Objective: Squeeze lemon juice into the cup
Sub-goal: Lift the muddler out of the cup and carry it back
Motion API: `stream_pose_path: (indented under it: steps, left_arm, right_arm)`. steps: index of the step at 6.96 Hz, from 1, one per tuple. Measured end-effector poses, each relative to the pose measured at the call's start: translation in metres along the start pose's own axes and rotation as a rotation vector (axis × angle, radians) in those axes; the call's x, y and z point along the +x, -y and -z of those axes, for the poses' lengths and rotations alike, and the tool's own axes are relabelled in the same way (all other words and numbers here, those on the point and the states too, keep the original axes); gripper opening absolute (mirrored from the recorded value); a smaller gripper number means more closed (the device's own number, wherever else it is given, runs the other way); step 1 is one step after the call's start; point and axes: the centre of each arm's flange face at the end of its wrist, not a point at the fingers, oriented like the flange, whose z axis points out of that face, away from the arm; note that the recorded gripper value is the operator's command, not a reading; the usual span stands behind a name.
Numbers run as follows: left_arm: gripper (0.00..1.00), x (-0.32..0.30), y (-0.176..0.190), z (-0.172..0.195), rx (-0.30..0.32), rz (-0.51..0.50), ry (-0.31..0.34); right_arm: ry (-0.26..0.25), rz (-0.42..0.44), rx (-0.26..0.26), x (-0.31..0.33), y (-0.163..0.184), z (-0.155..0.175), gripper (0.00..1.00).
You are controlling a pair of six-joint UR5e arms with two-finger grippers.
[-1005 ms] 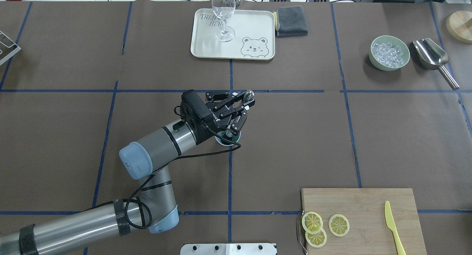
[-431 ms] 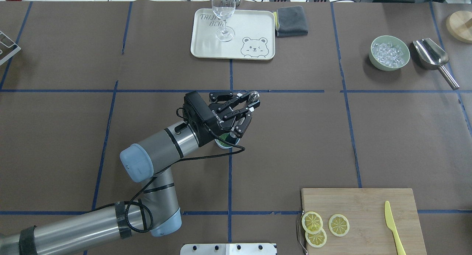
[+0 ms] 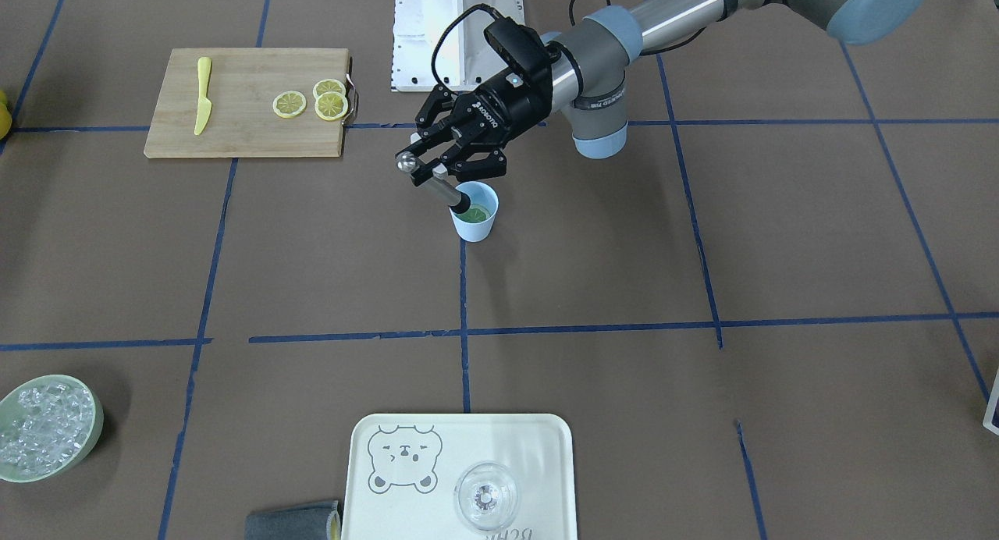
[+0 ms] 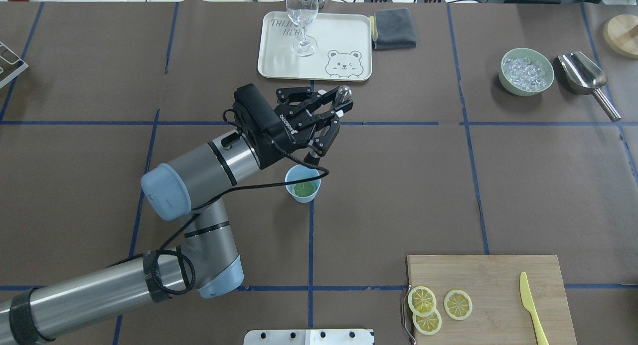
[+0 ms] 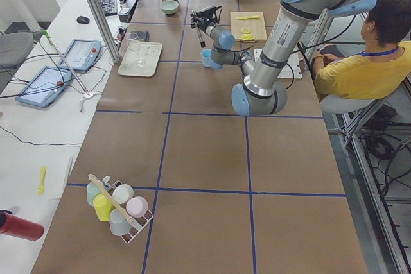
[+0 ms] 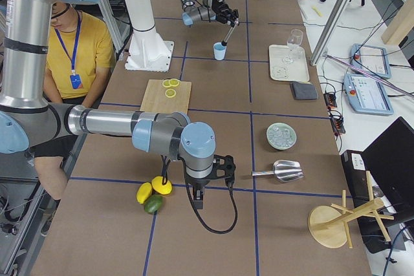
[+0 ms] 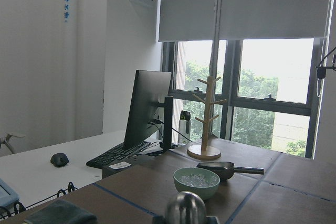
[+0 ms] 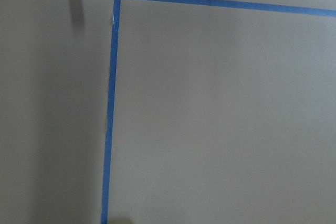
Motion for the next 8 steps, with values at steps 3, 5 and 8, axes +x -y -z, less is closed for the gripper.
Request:
stream_pose_path:
  steps: [3, 5, 8]
  left_arm:
    - [0.00, -0.016, 0.066, -0.009, -0.314, -0.003, 0.084]
    - [0.00, -0.041, 0.055, -0.012, -0.616, -0.002, 0.235]
    - [0.00, -0.120, -0.017, 0.053, -0.904, 0.059, 0.497]
  right_arm:
    - [0.000, -0.002, -0.002, 0.000, -0.001, -0.001, 1.00]
    - [0.001, -0.002, -0.003, 0.001, -0.002, -0.001, 1.00]
    - [0.002, -0.011, -0.006, 0.005, -0.003, -0.004, 1.00]
